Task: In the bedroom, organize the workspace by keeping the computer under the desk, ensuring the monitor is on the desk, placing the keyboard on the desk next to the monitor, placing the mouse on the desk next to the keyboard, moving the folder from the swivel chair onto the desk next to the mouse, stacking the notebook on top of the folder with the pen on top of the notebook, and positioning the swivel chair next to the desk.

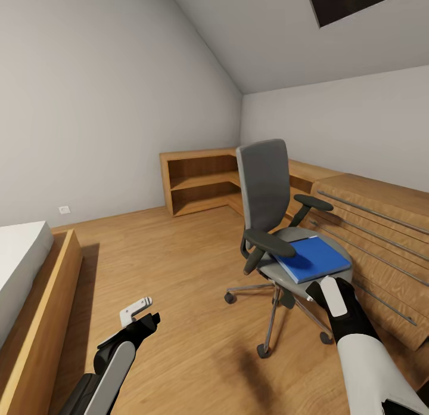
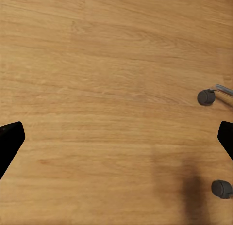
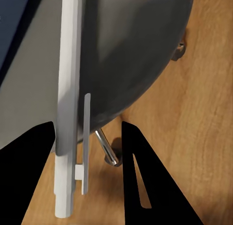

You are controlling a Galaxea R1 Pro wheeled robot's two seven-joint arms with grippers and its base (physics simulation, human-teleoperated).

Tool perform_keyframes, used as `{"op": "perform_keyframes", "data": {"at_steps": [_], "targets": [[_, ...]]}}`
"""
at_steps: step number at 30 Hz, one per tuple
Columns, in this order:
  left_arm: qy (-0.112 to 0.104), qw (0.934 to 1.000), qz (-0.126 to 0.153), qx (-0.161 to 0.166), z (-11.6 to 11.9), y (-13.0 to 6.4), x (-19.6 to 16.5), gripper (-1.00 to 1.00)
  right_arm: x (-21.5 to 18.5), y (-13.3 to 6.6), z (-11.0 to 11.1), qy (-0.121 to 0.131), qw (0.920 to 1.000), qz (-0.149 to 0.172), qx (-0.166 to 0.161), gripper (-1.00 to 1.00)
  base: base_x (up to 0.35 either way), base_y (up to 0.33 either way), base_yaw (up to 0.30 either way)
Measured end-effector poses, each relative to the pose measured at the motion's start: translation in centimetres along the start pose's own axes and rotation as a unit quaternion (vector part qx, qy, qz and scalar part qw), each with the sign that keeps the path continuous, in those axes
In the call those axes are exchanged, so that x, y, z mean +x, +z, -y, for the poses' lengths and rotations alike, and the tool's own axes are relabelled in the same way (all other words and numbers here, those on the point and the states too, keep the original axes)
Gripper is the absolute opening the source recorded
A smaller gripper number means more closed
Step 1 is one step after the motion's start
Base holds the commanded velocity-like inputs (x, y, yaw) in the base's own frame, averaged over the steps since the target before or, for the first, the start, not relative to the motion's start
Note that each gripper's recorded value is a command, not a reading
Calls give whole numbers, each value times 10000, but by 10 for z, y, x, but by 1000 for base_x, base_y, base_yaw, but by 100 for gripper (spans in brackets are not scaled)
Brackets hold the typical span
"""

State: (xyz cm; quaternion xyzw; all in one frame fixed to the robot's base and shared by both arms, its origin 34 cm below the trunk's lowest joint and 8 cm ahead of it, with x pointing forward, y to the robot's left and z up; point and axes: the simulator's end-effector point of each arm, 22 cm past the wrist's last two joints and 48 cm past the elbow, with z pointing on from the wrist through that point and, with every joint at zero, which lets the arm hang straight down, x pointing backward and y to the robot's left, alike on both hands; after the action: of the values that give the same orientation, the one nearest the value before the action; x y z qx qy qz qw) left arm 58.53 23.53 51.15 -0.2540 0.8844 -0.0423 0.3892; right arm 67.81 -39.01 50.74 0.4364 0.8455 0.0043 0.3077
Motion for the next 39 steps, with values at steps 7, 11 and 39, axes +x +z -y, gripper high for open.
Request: {"op": "perform_keyframes", "data": {"at_steps": [7,11,39], "targets": [[2,10000,1,-1,0,0,0,100,1,0,-2,10,10000,-5,-23,-100,0,0,0],[6,10000,1,-3,0,0,0,100,0,0,-1,-5,10000,1,-12,-100,0,0,0],[15,10000,-4,7,0,0,0,100,-4,-2,1,-58,10000,54,28,-100,-13,21,0]]}}
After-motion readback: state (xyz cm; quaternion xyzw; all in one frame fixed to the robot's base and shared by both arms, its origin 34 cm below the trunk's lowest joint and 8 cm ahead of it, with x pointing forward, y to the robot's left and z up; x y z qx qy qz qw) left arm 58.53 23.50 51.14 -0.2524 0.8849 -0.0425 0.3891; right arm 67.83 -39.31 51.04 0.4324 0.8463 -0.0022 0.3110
